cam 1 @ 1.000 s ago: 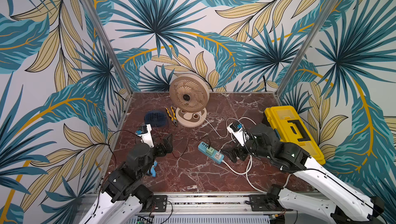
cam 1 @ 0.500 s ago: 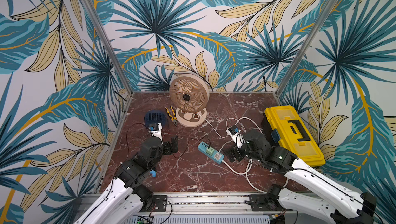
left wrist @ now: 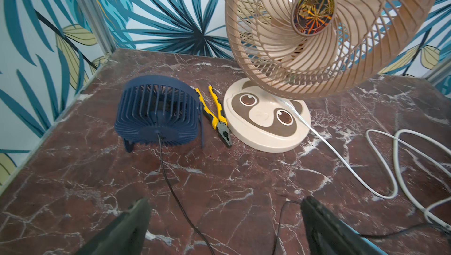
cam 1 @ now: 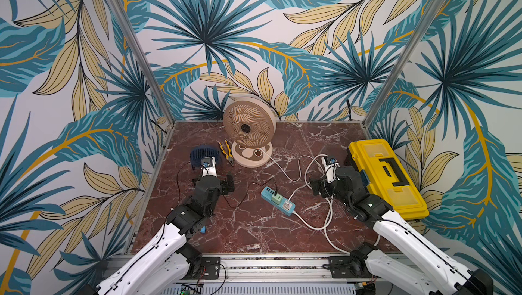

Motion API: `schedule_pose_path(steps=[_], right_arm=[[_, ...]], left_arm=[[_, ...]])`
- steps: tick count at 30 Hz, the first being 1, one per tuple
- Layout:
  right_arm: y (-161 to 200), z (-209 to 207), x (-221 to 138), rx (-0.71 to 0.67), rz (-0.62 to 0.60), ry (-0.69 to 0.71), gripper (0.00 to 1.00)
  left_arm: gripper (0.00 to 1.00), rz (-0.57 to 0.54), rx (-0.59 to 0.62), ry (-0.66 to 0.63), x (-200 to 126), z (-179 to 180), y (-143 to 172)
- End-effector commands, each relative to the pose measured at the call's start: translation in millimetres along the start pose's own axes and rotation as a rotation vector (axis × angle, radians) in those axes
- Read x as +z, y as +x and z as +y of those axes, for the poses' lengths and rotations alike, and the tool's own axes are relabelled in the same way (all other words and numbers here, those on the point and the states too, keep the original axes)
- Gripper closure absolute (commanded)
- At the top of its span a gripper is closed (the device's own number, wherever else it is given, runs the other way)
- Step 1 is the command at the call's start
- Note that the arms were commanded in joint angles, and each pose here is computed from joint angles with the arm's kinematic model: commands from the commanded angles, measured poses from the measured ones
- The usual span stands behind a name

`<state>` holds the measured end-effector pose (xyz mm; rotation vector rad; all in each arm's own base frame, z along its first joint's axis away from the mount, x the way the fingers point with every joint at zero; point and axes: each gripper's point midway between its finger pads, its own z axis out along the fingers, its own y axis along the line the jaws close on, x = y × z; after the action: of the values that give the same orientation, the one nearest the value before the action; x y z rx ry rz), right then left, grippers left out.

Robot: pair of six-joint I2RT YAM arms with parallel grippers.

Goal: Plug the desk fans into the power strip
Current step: Reset both arms

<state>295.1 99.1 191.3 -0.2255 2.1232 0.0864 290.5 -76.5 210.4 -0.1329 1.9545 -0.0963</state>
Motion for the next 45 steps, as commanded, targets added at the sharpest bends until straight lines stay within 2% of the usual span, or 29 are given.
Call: schedule_pose_path(steps=[1, 7, 10, 14, 17, 19, 25, 33, 35, 41, 45], right_arm=[[-12, -14, 6, 0.083, -0.092, 0.027, 0.01], [-8, -40, 20, 0.135, -0.115, 0.096, 0.00], [-6, -56, 27, 0.168, -0.133, 0.153, 0.01], [-2, -73, 36, 0.199, -0.155, 0.190, 0.00], [4, -86, 46, 0.221, -0.151, 0.211, 0.01], [8, -97, 53, 0.247, -0.136, 0.228, 0.01], [14, -140, 50, 0.305, -0.165, 0.356, 0.01], [21, -178, 44, 0.355, -0.183, 0.483, 0.00], [18, -177, 44, 0.360, -0.193, 0.464, 0.01], [-3, -137, 57, 0.366, -0.211, 0.201, 0.00], [-2, -127, 62, 0.355, -0.209, 0.153, 0.00]], left_arm=[[0.00, -0.059, 0.027, -0.057, 8, 13, -10], [0.00, -0.078, 0.032, -0.097, 18, 28, -11], [0.00, -0.109, 0.057, -0.061, 20, 28, -11], [0.00, -0.142, 0.092, -0.114, 23, 43, -10], [0.00, -0.125, 0.104, -0.182, 29, 60, -6], [0.00, -0.097, 0.093, -0.182, 36, 68, -1], [0.00, -0.078, 0.054, -0.191, 44, 81, 6], [0.00, -0.077, 0.068, -0.198, 54, 84, 6], [0.00, -0.072, 0.070, -0.217, 57, 87, 5], [0.00, -0.084, 0.091, -0.202, 62, 85, 2], [0.00, -0.100, 0.110, -0.205, 65, 88, 1]])
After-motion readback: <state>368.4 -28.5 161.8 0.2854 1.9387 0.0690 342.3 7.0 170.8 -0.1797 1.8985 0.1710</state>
